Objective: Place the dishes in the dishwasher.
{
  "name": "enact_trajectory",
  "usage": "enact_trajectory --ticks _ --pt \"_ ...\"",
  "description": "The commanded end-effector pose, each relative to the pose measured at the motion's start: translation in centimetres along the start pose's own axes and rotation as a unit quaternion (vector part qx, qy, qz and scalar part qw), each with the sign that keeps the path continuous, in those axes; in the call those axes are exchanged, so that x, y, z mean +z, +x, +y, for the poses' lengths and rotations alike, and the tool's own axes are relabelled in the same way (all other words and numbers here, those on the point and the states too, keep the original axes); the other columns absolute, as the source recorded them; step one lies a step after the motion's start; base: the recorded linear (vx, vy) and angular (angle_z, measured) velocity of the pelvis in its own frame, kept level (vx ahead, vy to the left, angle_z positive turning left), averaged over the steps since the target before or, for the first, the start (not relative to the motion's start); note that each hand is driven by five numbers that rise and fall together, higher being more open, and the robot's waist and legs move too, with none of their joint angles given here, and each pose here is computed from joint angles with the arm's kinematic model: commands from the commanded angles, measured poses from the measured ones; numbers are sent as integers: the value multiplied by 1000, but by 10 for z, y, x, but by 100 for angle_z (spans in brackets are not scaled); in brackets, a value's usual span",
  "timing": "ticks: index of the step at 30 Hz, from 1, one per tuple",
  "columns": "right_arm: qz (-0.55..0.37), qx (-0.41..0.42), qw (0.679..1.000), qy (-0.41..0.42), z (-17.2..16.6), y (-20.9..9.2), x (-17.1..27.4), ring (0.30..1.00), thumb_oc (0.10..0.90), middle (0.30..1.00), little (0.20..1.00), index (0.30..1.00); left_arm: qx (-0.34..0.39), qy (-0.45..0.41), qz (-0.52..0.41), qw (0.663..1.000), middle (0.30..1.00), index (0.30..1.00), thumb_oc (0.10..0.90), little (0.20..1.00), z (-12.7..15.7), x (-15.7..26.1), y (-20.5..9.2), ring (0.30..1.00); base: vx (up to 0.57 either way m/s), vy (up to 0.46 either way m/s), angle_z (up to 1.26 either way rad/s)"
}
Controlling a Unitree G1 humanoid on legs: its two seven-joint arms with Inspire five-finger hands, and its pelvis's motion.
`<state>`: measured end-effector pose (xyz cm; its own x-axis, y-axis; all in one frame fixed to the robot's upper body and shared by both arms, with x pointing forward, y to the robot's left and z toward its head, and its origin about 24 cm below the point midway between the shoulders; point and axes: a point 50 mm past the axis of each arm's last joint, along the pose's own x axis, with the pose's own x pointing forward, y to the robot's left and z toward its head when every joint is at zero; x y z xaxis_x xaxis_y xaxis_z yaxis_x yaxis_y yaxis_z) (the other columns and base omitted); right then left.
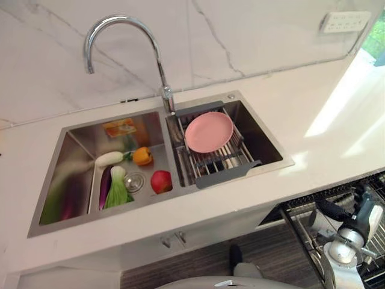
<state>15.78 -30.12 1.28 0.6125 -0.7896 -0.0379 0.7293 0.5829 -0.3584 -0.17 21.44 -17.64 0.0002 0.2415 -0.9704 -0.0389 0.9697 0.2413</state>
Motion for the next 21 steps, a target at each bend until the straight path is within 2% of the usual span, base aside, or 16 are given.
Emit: enact_trajectory --ticks 1,5,8,9,16,21 --pt "-225 46 971 70 3 8 91 900 800 900 900 900 -40 13 -90 995 900 900 800 900 -19 61 -5 900 27 -24 -10" --pt "-318 163 933 46 17 1 126 900 800 900 900 900 -43 28 -101 994 900 900 800 900 -7 61 -4 900 26 -31 -8" --pt "-329 184 925 46 21 1 132 900 800 900 900 900 -45 30 -101 993 900 900 800 900 -4 61 -4 900 12 -17 0" --pt "-349 234 907 37 33 0 142 900 800 900 900 900 -48 42 -92 994 900 900 800 900 -1 56 -3 900 47 -68 0" --pt "-418 257 870 -43 53 2 168 900 800 900 900 900 -52 46 -72 995 900 900 800 900 1 46 -2 900 40 -52 6" --pt "-399 276 872 -67 65 -7 157 900 800 900 900 900 -45 29 -47 997 900 900 800 900 -1 38 -1 900 16 -36 10"
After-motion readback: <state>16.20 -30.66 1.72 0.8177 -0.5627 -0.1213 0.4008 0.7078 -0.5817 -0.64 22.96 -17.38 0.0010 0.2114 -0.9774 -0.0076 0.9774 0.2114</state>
